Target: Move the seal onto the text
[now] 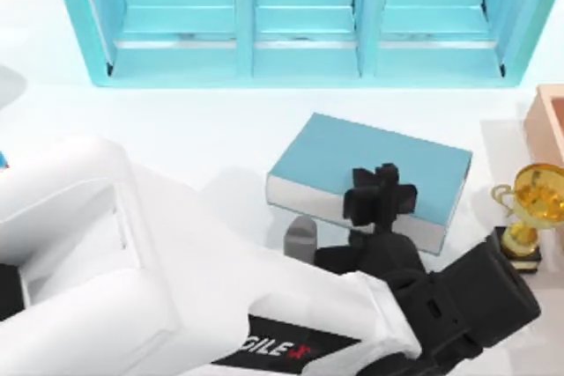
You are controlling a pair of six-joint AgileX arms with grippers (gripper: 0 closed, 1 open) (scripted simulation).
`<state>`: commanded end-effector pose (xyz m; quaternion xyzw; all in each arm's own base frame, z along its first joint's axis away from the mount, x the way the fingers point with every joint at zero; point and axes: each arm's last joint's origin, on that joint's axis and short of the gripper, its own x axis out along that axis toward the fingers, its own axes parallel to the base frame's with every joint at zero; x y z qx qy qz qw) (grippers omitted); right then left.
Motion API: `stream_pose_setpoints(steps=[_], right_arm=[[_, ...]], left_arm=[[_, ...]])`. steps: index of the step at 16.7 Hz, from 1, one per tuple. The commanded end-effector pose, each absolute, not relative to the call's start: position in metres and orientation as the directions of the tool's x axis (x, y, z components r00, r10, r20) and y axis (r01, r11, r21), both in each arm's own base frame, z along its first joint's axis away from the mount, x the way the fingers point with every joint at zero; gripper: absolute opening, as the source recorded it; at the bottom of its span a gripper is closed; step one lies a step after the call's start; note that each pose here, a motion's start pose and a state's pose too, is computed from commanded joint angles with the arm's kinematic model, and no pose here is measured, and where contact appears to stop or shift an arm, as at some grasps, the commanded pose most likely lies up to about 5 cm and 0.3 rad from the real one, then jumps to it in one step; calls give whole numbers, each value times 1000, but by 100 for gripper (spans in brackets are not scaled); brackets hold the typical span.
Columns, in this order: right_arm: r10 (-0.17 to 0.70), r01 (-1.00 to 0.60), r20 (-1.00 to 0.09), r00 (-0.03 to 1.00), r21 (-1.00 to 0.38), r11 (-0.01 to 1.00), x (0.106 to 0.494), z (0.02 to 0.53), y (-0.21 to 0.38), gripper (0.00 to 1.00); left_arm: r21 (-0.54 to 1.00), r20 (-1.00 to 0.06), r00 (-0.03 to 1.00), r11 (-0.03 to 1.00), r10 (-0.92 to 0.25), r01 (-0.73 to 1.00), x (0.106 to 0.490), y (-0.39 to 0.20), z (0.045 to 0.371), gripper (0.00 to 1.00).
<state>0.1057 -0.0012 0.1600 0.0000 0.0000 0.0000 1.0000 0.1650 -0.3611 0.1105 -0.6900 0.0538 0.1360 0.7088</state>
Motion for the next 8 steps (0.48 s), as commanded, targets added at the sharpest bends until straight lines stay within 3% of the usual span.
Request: stream_pose_setpoints(steps=[6, 8], right_arm=[[0, 0, 0, 1000, 0, 1000, 106, 160, -1, 100], [0, 0, 0, 1000, 0, 1000, 106, 160, -1, 100]], left_arm=[[-964, -264, 957, 9, 118, -267, 165, -361, 102, 0], [-964, -264, 957, 9, 118, -267, 165, -361, 102, 15]])
